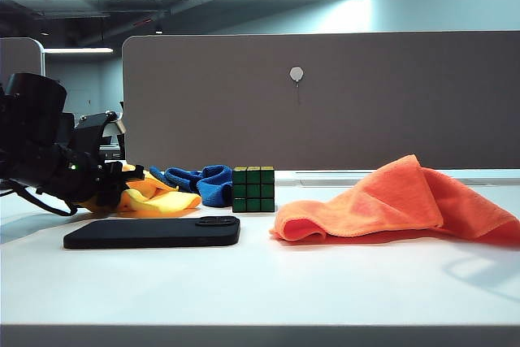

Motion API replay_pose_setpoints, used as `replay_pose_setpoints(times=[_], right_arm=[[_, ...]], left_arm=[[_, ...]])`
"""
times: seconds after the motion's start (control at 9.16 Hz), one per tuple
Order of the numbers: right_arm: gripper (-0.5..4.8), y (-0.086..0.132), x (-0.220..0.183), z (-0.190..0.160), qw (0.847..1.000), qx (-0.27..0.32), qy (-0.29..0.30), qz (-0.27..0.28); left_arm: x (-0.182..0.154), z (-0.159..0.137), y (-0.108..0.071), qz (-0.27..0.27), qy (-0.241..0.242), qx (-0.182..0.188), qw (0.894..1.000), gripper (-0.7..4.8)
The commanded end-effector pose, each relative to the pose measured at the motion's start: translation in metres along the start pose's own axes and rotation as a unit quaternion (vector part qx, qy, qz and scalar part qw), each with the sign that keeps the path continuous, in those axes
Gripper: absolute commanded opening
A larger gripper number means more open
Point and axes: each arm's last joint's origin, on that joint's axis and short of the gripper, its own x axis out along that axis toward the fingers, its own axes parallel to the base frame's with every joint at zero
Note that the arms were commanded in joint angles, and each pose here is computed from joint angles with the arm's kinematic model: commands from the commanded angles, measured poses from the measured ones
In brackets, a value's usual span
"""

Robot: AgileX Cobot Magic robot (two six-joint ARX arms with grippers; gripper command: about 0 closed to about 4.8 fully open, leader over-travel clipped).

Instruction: Pick up a rag that is the same color as the top surface of the Rubik's Cube and cover the cube with it.

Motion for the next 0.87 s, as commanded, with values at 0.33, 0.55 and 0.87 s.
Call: replay_pose_setpoints(times=[0.33,0.55,0.87], right_arm=[[-0.01,0.000,0.000,0.003,1.000,-0.002,-0.008,0.000],[-0.01,-0.001,0.002,0.002,1.000,-0.001,-0.004,0.000],[-0.01,-0.001,0.002,0.002,1.000,-0.001,-0.005,0.000]], left_arm=[[-0.016,0.059,-0.029,-0.145,-0.150,-0.026,0.978,-0.06],[-0.038,0.098,-0.071,-0.209,-0.180,0.000,0.961,-0.06],[-0.037,0.099,-0.105,-0.243,-0.175,0.007,0.954,-0.06]])
